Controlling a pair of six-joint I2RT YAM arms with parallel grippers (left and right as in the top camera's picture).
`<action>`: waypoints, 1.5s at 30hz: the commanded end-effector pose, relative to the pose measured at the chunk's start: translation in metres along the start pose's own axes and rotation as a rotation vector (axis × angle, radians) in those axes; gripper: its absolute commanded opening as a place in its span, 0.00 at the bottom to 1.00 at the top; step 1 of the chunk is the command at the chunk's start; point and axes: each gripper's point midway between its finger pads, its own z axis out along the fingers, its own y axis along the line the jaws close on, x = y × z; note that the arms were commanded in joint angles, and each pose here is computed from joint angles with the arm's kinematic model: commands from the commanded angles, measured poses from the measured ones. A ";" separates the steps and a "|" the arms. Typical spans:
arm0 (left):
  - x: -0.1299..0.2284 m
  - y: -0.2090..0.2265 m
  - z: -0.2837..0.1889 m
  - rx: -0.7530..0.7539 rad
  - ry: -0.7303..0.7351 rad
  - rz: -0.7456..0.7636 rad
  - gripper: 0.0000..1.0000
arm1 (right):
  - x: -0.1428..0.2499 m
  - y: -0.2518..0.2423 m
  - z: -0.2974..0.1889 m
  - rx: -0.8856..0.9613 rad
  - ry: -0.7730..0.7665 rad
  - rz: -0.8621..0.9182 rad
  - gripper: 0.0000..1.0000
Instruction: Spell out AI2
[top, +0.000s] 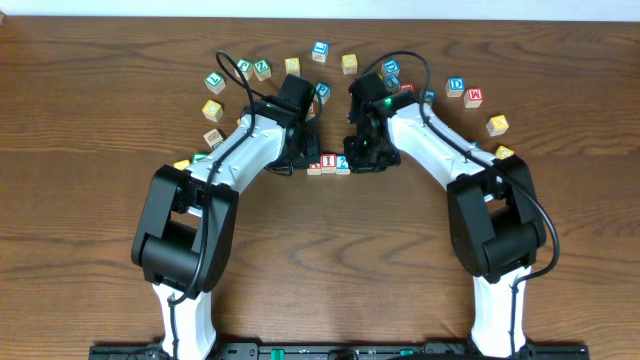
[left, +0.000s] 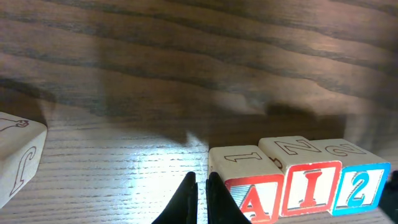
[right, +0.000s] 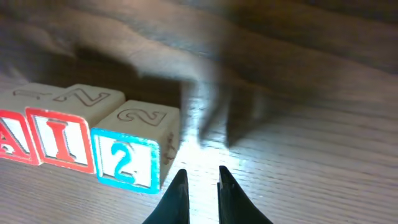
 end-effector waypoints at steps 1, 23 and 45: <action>-0.008 0.008 -0.010 -0.004 -0.027 -0.002 0.08 | -0.016 -0.001 -0.016 -0.016 -0.047 0.000 0.11; -0.049 0.062 -0.063 -0.099 -0.201 -0.080 0.08 | -0.080 0.044 -0.036 -0.106 -0.333 -0.098 0.08; -0.057 0.090 -0.068 -0.152 -0.228 -0.167 0.08 | -0.072 0.063 0.005 -0.051 -0.309 -0.122 0.01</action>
